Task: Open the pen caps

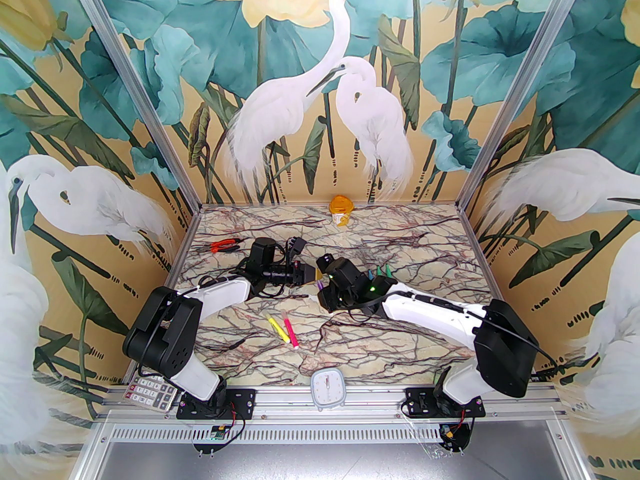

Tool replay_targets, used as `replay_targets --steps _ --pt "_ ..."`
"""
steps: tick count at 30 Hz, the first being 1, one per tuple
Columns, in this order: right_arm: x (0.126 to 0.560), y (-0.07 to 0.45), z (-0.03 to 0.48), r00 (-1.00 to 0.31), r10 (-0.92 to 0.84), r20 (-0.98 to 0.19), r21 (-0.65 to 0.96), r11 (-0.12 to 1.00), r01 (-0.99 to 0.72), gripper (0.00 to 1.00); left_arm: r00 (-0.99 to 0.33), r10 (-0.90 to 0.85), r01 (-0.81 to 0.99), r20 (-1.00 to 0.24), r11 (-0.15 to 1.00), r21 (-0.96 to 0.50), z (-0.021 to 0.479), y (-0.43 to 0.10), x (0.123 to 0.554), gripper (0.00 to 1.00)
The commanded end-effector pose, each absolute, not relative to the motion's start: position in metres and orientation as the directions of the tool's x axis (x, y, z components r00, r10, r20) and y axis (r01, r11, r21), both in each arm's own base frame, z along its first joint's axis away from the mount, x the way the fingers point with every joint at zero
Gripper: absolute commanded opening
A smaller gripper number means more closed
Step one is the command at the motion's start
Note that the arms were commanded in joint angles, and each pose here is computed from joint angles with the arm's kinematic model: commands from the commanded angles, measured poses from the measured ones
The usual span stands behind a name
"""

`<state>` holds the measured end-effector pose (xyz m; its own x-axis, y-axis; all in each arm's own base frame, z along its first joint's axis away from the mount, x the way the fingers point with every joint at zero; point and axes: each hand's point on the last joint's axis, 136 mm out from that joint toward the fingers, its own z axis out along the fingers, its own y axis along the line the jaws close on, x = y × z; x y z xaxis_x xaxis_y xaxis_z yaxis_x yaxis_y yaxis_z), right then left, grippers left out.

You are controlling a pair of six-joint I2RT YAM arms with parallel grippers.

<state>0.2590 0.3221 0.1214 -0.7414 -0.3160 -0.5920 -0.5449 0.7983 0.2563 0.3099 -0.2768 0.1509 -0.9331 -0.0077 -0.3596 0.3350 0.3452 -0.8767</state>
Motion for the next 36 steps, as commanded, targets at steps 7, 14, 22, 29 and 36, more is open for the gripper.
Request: replay_targets --steps 7,14,22,29,36 --pt "0.263 0.327 0.111 -0.729 -0.305 -0.613 0.253 0.799 -0.546 0.42 -0.924 0.005 0.372 -0.383 0.251 -0.894 0.176 -0.286 0.31 0.08" --pt "0.264 0.33 0.112 -0.723 -0.296 -0.624 0.265 0.791 -0.552 0.31 -0.923 0.001 0.373 -0.384 0.235 -0.897 0.18 -0.287 0.31 0.05" --pt "0.256 0.321 0.105 -0.734 -0.314 -0.603 0.256 0.795 -0.551 0.08 -0.924 -0.033 0.361 -0.382 0.263 -0.895 0.178 -0.285 0.318 0.0" --pt "0.232 0.303 0.09 -0.751 -0.39 -0.533 0.238 0.783 -0.575 0.02 -0.927 -0.123 0.299 -0.354 0.326 -0.897 0.17 -0.269 0.34 0.0" --pt "0.216 0.29 0.077 -0.759 -0.419 -0.499 0.239 0.775 -0.585 0.0 -0.918 -0.231 0.229 -0.323 0.355 -0.906 0.169 -0.246 0.365 0.0"
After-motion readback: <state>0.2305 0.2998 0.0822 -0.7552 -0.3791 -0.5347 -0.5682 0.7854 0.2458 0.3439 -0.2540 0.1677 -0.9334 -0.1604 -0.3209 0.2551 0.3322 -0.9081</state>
